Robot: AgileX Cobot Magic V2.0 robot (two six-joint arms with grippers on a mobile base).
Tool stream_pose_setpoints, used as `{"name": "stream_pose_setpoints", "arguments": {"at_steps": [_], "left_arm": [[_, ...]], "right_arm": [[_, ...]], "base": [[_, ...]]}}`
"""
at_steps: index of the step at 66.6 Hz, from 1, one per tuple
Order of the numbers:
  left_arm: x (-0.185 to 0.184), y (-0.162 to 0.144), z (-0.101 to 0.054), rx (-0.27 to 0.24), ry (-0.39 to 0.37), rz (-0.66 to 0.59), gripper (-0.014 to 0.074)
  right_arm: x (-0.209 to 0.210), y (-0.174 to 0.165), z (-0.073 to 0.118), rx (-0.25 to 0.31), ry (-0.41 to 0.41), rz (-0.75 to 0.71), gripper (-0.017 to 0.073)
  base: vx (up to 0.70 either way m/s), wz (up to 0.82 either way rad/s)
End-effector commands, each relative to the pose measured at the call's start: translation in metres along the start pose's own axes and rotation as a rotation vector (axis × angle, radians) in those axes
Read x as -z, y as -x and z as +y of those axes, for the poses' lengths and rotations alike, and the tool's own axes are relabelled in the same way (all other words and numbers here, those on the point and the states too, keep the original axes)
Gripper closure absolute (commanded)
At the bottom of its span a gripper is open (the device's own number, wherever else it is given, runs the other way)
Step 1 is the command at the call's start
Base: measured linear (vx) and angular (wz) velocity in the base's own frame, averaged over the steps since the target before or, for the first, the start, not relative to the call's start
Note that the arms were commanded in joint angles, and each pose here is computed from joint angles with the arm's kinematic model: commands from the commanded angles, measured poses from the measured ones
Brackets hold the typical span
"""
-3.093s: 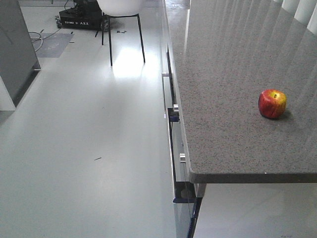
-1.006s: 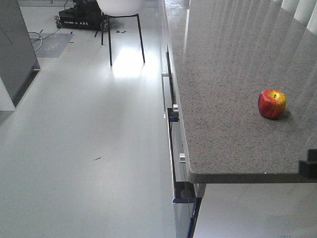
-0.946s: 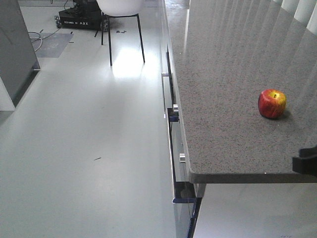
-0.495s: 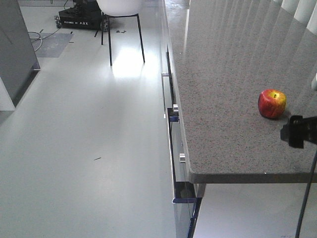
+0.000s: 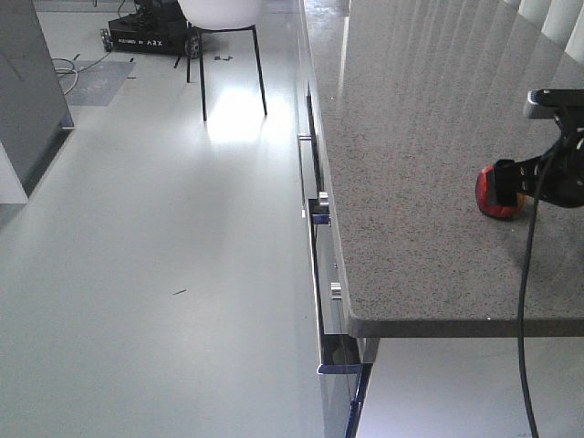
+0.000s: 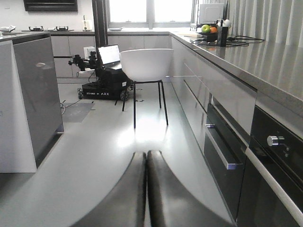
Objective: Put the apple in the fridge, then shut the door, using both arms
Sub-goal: 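Reach the right gripper down over the red-yellow apple on the counter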
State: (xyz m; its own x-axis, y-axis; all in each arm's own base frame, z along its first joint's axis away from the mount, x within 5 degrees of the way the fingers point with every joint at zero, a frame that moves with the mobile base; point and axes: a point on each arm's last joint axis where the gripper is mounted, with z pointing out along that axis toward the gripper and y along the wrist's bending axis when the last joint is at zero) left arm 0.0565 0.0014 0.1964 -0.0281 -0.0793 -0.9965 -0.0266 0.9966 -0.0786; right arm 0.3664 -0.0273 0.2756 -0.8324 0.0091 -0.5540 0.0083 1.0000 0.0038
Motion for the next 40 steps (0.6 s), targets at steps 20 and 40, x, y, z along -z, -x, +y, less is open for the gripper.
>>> {"name": "stream_pose_setpoints", "arguments": {"at_steps": [20,40], "left_arm": [[0.001,0.003,0.0,0.005,-0.002,-0.073,0.06],[0.001,0.003,0.0,0.005,-0.002,-0.073,0.06]], "right_arm": [[-0.024,0.056,-0.009,0.045,-0.04,-0.073,-0.0092],[-0.06,0.069,-0.012,0.046,-0.044,-0.101,-0.0069]], "base": [[0.0,0.0],[0.0,0.0]]}}
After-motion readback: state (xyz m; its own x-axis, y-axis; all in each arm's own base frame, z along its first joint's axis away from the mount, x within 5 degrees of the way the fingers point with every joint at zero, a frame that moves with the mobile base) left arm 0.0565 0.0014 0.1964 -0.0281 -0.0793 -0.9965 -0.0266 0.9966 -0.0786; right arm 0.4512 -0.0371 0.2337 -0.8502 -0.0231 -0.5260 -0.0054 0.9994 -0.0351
